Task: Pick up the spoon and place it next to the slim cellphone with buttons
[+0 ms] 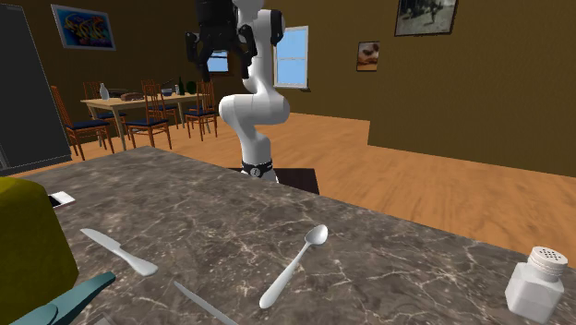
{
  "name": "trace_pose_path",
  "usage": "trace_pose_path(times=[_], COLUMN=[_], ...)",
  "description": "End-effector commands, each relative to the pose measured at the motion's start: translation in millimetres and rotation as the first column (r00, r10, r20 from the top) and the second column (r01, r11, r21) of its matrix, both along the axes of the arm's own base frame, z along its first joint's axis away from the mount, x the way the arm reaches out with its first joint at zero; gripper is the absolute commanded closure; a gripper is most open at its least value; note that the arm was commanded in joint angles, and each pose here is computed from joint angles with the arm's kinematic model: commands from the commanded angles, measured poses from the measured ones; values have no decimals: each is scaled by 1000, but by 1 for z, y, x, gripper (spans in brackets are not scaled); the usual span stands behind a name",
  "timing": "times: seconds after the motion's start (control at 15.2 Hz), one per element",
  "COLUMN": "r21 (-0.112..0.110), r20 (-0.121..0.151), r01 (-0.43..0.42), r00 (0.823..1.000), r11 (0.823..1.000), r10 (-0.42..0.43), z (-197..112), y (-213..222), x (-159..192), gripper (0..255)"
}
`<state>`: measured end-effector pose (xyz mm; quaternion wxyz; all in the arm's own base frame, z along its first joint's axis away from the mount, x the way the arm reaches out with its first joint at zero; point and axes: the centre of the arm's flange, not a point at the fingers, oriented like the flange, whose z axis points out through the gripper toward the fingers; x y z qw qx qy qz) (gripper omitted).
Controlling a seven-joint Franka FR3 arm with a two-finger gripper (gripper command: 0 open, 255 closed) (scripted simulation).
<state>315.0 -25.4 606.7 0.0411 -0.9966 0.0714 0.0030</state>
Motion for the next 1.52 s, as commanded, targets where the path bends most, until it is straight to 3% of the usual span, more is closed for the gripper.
trace_pose_path(times=[0.0,0.73,1.45], r21=[0,39,71], r20=[0,-41,-88], r01=[0,148,294], r00=[1000,988,954], r11=[1000,988,953], r10=[0,-146,-287], z=[0,-88,-178], y=[0,59,106], x=[0,99,203], gripper=[0,0,0])
